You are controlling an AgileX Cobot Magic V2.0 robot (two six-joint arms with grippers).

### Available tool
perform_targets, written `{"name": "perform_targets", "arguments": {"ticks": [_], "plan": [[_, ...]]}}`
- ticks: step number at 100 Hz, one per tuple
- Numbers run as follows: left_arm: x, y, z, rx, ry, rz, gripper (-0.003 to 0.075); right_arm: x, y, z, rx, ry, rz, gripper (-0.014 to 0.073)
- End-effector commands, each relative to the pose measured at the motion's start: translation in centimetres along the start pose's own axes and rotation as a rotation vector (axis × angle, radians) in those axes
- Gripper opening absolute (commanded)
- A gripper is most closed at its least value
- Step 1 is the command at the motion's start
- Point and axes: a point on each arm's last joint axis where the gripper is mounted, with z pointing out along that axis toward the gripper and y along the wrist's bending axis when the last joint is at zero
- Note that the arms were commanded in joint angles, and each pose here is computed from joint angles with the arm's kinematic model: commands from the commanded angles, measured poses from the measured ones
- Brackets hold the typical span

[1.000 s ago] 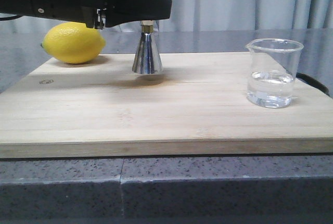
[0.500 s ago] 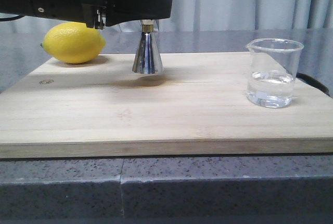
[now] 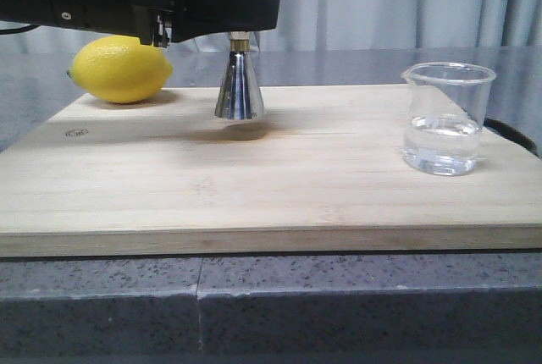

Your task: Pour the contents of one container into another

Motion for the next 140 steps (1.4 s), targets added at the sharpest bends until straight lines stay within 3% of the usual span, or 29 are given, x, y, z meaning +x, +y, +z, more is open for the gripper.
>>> {"name": "perform_targets", "arguments": {"ticks": [1,12,35,63,101,140], "plan": [[-3.0,-1.1,-0.1,0.062,-0.145,0.020,0.0238,-1.5,0.2,-0.2,0.002,-0.046,-0.041,0.0566],[-3.0,-1.1,-0.1,0.062,-0.145,0.020,0.0238,-1.9,0.6,0.8,-0.038,-0.042,-0.020,0.0566],[-3.0,-1.1,-0.1,0.061,-0.144,0.020,0.0238,-1.2,1.4,1.4,-0.042,-0.213,-0.006,0.0566],[-3.0,-1.1,-0.1,0.061,-0.144,0.020,0.0238,3.7,3.5,4.4,-0.040,-0.403,-0.029,0.0566],[-3.0,-1.1,-0.1,0.061,-0.144,0.020,0.0238,9.6,4.9,7.8,-0.003,-0.708,0.040,0.0566],[-3.0,-1.1,-0.1,0.061,-0.144,0.020,0.0238,11.1,5.1,11.0,0.009,-0.645,0.074,0.0566]]}}
